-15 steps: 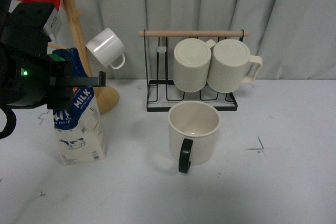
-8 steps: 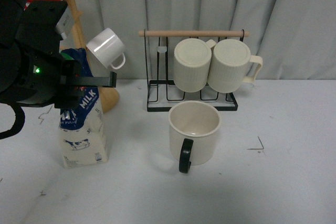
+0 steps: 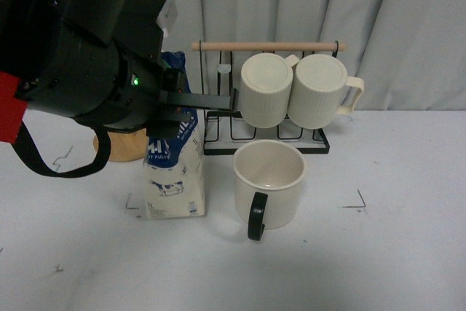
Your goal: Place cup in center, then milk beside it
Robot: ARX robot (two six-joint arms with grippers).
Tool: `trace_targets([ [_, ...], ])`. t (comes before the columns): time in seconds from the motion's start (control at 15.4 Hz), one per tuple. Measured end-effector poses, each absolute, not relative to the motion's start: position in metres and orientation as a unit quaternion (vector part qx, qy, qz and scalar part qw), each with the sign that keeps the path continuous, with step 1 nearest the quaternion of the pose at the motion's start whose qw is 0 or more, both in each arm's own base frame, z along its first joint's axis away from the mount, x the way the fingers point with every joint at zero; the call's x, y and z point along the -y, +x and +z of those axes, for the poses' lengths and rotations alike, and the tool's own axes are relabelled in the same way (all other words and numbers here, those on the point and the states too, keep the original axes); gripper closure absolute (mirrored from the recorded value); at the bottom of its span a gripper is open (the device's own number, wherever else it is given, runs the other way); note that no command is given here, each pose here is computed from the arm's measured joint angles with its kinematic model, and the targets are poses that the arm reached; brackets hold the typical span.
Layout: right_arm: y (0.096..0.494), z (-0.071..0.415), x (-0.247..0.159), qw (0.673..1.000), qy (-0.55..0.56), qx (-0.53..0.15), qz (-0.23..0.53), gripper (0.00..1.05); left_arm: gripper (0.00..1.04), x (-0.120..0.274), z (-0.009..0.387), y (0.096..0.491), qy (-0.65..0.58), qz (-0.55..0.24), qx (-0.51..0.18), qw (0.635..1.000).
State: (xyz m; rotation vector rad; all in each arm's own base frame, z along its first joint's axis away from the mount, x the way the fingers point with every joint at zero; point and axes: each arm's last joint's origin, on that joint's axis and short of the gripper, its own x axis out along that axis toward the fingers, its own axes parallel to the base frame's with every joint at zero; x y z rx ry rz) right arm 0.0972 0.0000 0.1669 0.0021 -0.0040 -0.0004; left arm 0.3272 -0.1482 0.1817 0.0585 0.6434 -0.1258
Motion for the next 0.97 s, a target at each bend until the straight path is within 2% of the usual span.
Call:
trace_targets([
  [0.52,0.097,0.167,0.0,1.0,0.001,0.002,0.0,0.07,1.01,0.173,0.177,0.326,0.027,-0.077,-0.313,0.946],
  [0.97,0.097,0.167,0.0,1.0,0.001,0.002,0.0,0.07,1.01,0.178,0.168,0.326,0.028,-0.078,-0.32,0.944],
])
